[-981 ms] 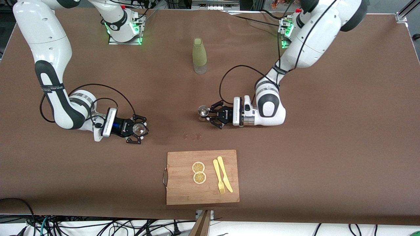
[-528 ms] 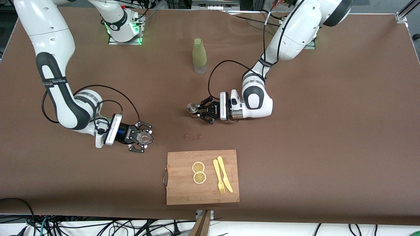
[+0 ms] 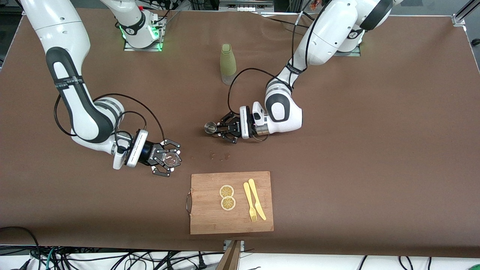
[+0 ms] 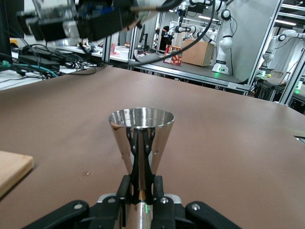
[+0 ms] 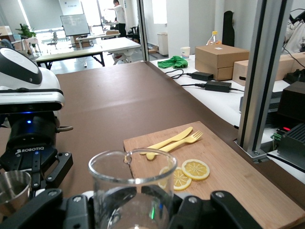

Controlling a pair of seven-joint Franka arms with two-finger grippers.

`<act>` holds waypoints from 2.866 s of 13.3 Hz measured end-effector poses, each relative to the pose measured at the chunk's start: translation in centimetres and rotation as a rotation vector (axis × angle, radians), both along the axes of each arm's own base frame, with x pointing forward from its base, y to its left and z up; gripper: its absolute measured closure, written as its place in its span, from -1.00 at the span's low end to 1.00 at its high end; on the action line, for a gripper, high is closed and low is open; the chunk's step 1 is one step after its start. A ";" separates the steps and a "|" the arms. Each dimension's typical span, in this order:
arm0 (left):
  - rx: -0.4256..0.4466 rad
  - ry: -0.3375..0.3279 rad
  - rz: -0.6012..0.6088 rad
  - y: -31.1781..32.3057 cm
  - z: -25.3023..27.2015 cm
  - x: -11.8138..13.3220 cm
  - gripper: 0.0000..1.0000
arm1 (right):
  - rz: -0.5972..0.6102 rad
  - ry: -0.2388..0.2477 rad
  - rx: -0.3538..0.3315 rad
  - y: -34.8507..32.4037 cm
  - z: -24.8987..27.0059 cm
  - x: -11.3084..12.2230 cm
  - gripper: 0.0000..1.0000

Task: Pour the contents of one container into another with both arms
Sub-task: 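Carry the jigger with the left gripper toward the right gripper's glass cup, then raise the glass cup above the jigger with the right gripper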

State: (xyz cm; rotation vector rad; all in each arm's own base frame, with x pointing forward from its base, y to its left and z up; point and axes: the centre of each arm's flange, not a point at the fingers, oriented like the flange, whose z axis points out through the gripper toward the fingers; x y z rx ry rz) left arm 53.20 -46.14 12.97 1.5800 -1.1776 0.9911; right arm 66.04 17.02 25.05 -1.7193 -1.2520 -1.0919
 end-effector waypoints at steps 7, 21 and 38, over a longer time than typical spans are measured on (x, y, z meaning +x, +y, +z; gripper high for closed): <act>-0.006 0.017 0.047 -1.9 -0.1 0.5 0.56 | 0.064 0.005 -0.073 0.0 0.3 -0.8 0.74; 0.013 0.082 0.159 -6.3 3.4 1.9 0.56 | 0.154 0.019 -0.201 -0.1 2.3 -2.9 0.74; 0.016 0.102 0.175 -7.5 3.6 1.6 0.56 | 0.242 0.053 -0.345 1.3 4.0 -3.6 0.74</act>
